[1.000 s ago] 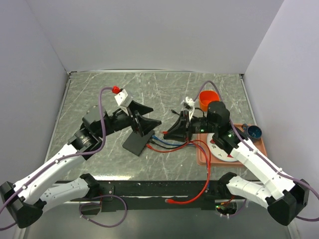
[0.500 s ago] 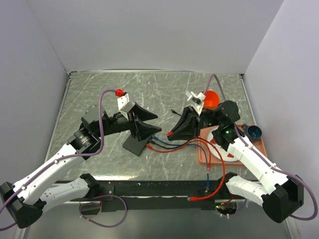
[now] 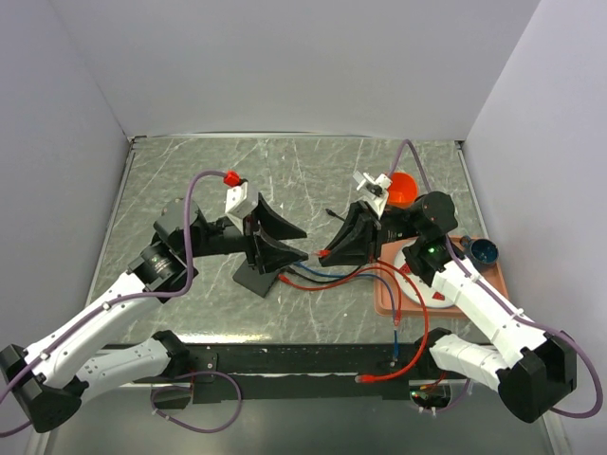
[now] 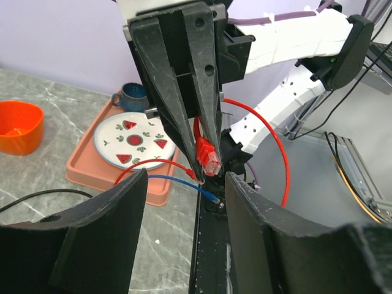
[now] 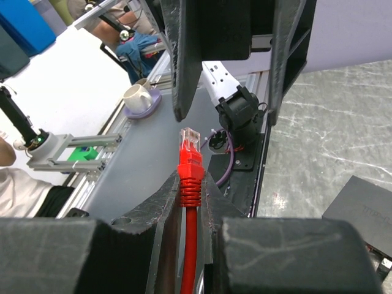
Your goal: Insert the plug into the switch port
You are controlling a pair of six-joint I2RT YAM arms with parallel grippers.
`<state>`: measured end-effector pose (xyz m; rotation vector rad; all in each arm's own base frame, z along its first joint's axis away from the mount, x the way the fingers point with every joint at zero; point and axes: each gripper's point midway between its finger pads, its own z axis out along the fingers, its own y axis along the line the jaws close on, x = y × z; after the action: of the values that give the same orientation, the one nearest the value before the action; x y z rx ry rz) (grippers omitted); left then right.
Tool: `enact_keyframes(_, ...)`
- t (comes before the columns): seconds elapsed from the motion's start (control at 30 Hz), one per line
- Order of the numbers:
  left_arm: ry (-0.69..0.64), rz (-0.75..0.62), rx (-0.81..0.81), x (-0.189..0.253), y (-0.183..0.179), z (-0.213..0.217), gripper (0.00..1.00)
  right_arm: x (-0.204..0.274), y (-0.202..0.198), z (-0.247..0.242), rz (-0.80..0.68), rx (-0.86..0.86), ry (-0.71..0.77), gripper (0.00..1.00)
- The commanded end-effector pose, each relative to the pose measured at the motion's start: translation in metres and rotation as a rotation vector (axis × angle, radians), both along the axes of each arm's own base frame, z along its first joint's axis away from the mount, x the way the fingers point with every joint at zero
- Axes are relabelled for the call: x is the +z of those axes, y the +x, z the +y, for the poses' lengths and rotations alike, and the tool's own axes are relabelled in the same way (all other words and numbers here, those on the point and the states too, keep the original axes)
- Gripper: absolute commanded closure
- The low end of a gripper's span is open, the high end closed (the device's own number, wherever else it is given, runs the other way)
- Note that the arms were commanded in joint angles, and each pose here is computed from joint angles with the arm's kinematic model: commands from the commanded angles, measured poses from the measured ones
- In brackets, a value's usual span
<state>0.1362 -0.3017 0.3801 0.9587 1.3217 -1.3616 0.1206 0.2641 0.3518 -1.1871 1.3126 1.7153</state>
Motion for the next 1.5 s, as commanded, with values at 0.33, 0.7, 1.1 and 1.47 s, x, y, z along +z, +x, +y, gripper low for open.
enact_keyframes(0.33,-0.060,-0.056,-0.088,0.031,-0.023,-0.011,0.47,0.004,0.005,0.001,-0.020,-0.003,0.025,1.00)
enact_keyframes(0.7,-0.009,-0.038,-0.090,0.023,-0.018,-0.035,0.89,0.004,0.008,0.002,-0.009,-0.004,0.027,1.00)
enact_keyframes(1.1,0.045,-0.023,0.010,0.009,-0.004,-0.034,0.40,0.008,0.009,0.002,-0.006,-0.009,0.039,1.00)
enact_keyframes(1.47,-0.014,-0.017,0.051,0.019,0.001,-0.032,0.99,0.005,0.010,0.002,-0.003,-0.009,0.034,1.00)
